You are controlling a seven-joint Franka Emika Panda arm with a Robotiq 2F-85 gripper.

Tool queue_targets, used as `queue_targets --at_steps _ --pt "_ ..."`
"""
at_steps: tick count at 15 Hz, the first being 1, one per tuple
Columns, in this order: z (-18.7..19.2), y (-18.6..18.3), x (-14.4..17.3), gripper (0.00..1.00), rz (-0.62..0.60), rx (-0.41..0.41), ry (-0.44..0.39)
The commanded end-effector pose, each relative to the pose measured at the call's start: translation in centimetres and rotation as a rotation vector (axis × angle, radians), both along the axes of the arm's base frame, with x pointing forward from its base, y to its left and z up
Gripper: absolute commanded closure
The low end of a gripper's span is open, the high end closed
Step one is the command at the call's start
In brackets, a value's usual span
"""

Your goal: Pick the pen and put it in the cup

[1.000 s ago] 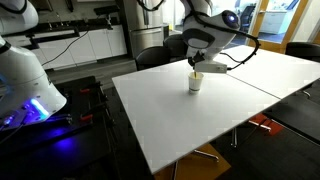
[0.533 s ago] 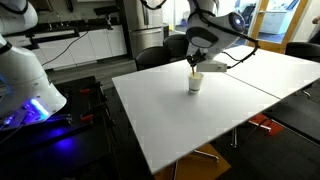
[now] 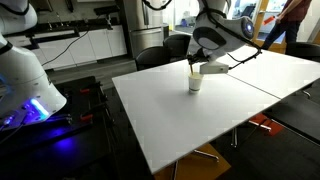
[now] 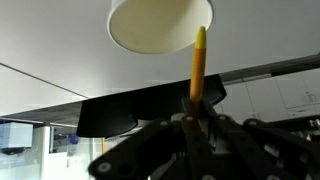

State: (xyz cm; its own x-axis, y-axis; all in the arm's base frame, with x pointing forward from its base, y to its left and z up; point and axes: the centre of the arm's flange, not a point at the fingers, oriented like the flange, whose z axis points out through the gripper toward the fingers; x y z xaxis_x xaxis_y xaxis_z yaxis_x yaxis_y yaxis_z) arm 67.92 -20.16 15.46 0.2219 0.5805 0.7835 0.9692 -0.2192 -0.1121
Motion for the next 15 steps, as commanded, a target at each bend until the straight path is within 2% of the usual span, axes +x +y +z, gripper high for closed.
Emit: queue_targets --at_steps 1,7,15 --pt "-0.4 -0.9 1.4 0.97 0.060 0.034 -0.020" --pt "-1.3 -1.3 2.8 0.97 0.087 0.051 -0.011" --pt "-1.2 -1.4 5.6 0.97 0.043 0.065 -0.047"
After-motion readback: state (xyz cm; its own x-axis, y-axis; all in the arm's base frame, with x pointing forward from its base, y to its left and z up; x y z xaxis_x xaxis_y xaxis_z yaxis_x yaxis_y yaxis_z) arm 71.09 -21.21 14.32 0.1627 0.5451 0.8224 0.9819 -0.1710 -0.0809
